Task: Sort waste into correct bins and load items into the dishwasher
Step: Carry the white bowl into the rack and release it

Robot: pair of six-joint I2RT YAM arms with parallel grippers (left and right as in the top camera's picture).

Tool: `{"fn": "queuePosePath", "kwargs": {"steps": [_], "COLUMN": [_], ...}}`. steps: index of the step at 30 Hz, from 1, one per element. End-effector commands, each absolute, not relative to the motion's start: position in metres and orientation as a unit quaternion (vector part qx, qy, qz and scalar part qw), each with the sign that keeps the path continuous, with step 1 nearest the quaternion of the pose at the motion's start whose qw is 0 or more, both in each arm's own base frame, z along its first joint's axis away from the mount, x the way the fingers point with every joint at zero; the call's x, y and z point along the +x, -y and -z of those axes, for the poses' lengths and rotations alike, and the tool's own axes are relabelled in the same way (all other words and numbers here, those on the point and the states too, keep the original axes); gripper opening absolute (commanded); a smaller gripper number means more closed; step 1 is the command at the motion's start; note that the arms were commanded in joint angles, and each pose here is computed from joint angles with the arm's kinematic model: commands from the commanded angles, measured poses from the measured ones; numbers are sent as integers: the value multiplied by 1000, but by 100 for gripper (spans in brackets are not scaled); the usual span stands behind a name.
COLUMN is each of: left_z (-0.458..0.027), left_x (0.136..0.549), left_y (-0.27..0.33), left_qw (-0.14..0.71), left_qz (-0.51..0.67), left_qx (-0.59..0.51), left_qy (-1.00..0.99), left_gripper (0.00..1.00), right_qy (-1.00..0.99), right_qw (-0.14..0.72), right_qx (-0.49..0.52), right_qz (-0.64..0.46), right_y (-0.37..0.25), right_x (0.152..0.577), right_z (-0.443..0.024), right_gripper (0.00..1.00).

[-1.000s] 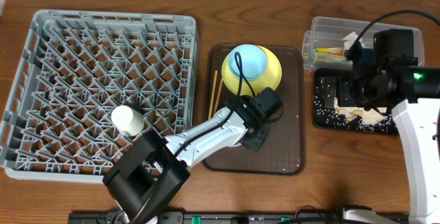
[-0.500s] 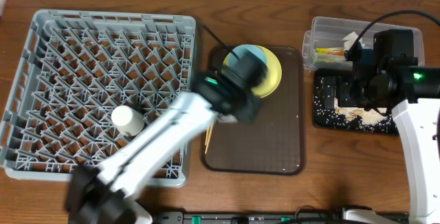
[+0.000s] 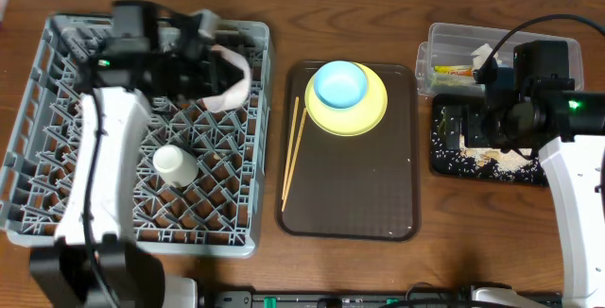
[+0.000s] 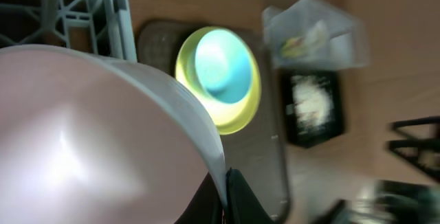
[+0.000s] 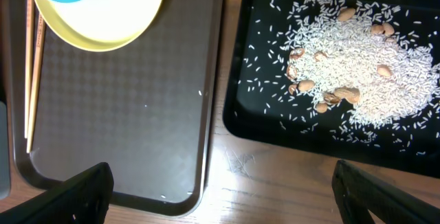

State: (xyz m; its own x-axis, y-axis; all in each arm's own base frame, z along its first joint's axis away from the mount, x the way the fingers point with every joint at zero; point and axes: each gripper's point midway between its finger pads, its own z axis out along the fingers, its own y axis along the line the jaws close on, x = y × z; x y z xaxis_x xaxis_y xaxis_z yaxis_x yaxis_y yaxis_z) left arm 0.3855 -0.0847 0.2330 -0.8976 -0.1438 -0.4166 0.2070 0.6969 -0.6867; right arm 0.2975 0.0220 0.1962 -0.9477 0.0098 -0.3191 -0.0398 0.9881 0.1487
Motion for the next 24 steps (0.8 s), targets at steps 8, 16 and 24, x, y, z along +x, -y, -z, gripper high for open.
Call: {"fn": "queuePosePath", "kwargs": {"steps": [8, 16, 24], "left_z": [-240, -197, -163], "left_x": [409, 425, 431], "left_y": [67, 47, 16], "left_qw": [204, 177, 177], "left_qz": [625, 634, 588], "left_qx": [4, -45, -92], "left_qy": [-753, -752, -784], "left_gripper": [6, 6, 6], "right_qy": [-983, -984, -984], "right_qw": [164, 163, 161], "right_qx": [0, 0, -1], "right_qz": [-76, -76, -76], "right_y": [-21, -21, -21], "right_x": [299, 298, 297], "right_z": [-199, -198, -198], "right_gripper": [99, 99, 99]}}
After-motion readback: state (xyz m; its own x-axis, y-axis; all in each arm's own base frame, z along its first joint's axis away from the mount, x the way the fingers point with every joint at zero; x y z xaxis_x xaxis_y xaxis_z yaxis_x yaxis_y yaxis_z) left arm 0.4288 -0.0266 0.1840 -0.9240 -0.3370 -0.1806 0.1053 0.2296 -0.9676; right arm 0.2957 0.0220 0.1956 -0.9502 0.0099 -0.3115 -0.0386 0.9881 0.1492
